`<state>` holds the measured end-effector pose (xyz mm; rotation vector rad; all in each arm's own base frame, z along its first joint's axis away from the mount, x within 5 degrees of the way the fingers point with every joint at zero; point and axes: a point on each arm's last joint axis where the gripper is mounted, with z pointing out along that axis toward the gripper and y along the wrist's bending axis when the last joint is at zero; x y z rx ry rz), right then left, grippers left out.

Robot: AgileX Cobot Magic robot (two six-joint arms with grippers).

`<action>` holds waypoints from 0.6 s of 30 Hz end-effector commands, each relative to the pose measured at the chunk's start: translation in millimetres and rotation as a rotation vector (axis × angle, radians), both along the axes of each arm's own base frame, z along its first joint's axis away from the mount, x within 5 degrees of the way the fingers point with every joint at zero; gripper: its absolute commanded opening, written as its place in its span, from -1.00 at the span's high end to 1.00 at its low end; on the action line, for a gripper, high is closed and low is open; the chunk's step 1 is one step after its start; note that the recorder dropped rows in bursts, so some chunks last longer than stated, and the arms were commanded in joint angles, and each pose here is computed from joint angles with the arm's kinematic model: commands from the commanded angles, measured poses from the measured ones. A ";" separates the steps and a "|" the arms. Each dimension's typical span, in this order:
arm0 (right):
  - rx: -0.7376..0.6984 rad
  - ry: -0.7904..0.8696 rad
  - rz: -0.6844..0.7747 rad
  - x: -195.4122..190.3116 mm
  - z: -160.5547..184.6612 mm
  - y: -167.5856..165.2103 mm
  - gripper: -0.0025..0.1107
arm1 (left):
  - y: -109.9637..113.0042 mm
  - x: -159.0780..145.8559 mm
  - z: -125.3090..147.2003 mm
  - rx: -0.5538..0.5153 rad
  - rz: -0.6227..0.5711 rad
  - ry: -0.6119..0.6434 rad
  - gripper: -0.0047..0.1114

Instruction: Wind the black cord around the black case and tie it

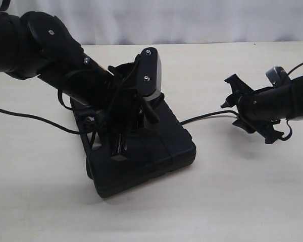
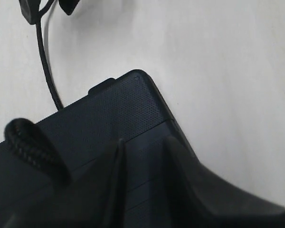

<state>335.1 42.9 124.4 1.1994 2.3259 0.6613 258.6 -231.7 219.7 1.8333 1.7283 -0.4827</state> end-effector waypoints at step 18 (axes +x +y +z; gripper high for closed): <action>-0.162 0.006 0.212 46.2 -53.8 2.4 0.89 | -1.8 0.1 1.2 -0.016 0.020 0.014 0.48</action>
